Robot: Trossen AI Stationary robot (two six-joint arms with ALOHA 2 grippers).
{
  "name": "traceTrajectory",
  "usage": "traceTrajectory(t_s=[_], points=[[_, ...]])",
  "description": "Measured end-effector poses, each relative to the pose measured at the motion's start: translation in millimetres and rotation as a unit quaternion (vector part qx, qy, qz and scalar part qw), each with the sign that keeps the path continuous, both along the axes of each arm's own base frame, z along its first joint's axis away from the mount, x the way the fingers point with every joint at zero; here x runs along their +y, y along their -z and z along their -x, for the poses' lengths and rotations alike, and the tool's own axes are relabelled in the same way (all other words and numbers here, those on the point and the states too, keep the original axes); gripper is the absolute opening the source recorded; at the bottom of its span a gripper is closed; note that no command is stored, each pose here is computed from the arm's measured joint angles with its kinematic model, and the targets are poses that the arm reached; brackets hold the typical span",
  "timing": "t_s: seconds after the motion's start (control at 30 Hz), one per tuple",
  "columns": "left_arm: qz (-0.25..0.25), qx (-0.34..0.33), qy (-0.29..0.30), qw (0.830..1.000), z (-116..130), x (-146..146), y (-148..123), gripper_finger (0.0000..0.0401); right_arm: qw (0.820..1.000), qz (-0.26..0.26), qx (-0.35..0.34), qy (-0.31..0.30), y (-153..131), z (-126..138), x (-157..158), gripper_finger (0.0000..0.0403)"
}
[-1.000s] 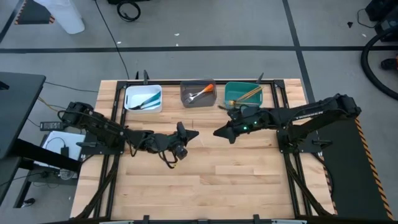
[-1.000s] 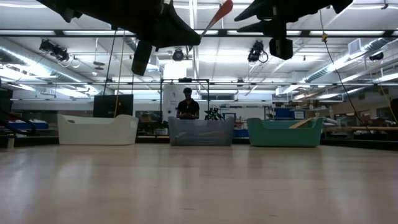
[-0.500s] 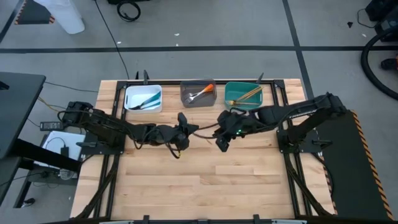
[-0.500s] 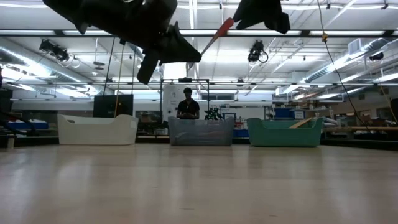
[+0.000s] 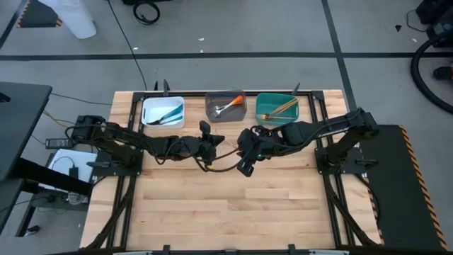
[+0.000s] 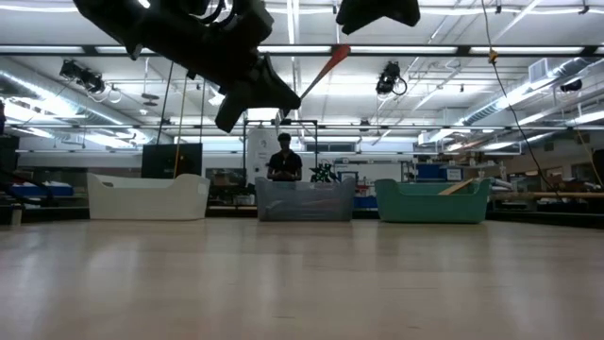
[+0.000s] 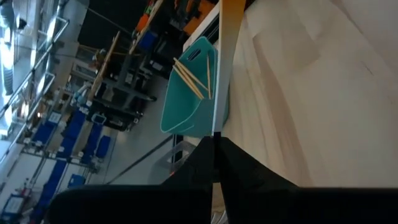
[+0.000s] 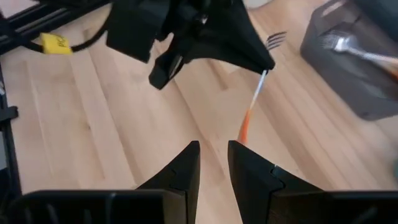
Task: Sort silverware by color (type)
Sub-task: Put the orange fork into the black bin
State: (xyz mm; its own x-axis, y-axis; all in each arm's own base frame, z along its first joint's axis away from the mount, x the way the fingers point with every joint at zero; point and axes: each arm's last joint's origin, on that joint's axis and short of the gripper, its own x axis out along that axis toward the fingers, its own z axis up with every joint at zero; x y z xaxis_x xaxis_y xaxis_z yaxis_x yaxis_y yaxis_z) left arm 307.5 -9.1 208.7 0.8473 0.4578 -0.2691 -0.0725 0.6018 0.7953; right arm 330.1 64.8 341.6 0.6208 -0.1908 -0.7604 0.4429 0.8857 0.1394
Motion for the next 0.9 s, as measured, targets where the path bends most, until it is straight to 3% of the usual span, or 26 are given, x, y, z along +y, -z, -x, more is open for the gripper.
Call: traceTrajectory(t_s=[0.23, 0.9], points=[[0.013, -0.005, -0.007, 1.000, -0.9, 1.3, -1.3, 0.0018, 0.997, 0.064, 0.021, 0.030, 4.2, 5.3, -2.0, 0.0093], [0.059, -0.072, -0.025, 0.995, -6.7, 0.8, -15.7, 0.0018, 0.997, 0.040, -0.015, 0.058, 2.6, 0.8, -1.3, 0.0092]])
